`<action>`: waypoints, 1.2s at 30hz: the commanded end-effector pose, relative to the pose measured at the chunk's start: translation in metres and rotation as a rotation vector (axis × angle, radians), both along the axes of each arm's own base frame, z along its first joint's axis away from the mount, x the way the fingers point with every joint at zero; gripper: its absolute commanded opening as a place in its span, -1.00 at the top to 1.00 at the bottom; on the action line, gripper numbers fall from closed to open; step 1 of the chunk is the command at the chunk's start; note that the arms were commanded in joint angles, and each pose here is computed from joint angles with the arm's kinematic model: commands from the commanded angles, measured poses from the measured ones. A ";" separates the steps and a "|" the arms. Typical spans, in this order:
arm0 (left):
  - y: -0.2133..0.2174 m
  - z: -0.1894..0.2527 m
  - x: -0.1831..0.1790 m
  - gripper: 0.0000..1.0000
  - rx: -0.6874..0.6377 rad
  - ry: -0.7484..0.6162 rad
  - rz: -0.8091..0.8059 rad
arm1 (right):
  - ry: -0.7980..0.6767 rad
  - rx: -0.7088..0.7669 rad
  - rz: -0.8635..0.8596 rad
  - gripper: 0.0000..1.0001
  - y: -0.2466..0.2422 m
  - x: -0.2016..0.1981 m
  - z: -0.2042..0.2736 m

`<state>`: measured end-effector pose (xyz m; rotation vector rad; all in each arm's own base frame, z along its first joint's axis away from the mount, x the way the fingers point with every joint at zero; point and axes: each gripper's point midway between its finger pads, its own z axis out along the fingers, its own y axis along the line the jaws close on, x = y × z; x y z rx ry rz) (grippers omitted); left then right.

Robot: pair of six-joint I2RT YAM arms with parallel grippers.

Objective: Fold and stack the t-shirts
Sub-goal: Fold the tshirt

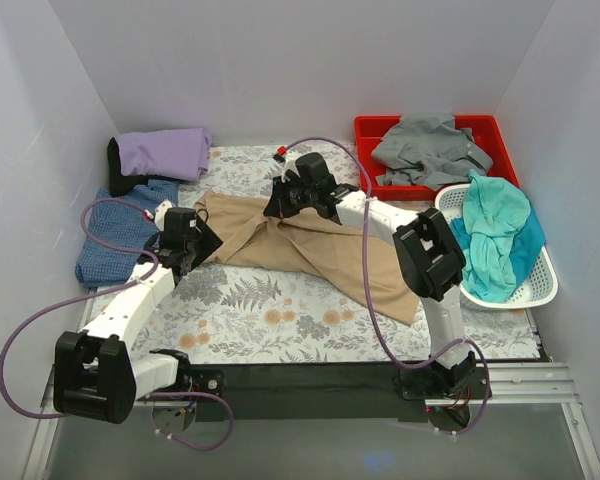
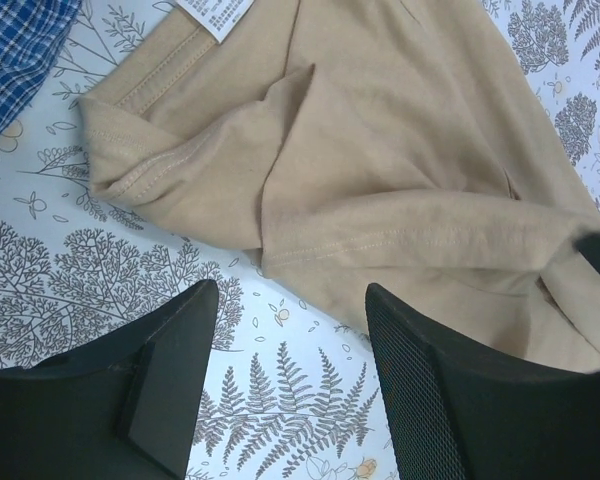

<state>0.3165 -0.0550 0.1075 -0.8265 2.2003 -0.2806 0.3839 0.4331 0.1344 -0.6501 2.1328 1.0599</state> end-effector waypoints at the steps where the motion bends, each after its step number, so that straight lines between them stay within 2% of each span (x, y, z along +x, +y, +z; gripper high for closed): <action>1: -0.003 0.015 0.014 -0.19 0.006 -0.048 -0.030 | 0.037 0.027 -0.010 0.97 0.004 0.020 -0.013; 5: -0.023 0.000 0.017 -0.18 -0.046 -0.021 -0.138 | 0.048 0.038 -0.019 0.87 0.008 0.035 -0.020; 9: -0.042 -0.026 0.016 -0.09 -0.108 0.054 -0.221 | 0.037 0.031 -0.024 0.95 0.007 0.038 -0.024; 15: -0.044 -0.046 0.020 0.12 -0.122 0.066 -0.209 | 0.015 0.025 -0.020 0.95 0.004 0.038 -0.022; 20: -0.038 -0.043 0.028 0.28 -0.103 0.045 -0.167 | 0.026 0.021 -0.003 0.95 0.003 0.033 -0.026; 23: -0.037 -0.041 0.030 0.67 -0.100 0.036 -0.167 | 0.034 0.016 -0.002 0.95 0.000 0.029 -0.031; 24: -0.033 -0.041 0.032 0.87 -0.081 0.033 -0.147 | 0.030 0.016 -0.002 0.95 0.000 0.028 -0.030; 25: -0.033 -0.041 0.033 1.00 -0.078 0.030 -0.148 | 0.031 0.013 -0.004 0.95 -0.002 0.027 -0.032; 32: -0.024 -0.025 0.054 1.00 -0.025 -0.019 -0.116 | 0.011 -0.007 -0.009 0.95 -0.008 0.025 -0.031; 36: -0.018 0.004 0.091 1.00 0.029 -0.092 -0.099 | 0.000 -0.020 -0.016 0.95 -0.012 0.026 -0.033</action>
